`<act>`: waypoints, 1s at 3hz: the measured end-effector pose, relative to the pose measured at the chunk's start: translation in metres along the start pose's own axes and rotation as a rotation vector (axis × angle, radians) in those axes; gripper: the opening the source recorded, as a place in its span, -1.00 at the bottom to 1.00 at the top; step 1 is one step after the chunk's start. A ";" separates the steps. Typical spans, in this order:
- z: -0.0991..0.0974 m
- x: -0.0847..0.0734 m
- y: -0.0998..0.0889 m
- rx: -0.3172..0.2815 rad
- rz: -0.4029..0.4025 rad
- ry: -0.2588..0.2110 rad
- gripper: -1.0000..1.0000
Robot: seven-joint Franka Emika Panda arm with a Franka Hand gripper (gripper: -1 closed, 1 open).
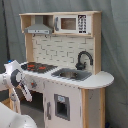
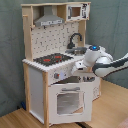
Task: Play with the kitchen
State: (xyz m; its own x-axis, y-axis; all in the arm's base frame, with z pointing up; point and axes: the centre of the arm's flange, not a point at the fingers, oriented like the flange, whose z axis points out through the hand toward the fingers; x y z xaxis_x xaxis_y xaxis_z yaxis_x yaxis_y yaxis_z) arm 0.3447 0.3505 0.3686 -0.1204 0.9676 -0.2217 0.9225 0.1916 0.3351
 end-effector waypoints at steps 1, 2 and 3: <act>0.009 0.008 0.002 -0.002 -0.011 0.048 -1.00; 0.022 0.018 0.003 -0.004 -0.023 0.081 -1.00; 0.037 0.023 0.002 0.007 -0.025 0.106 -1.00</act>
State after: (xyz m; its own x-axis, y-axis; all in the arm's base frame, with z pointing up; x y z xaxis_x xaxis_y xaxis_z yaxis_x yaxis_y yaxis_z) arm 0.3575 0.3667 0.3304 -0.1807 0.9747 -0.1319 0.9212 0.2147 0.3245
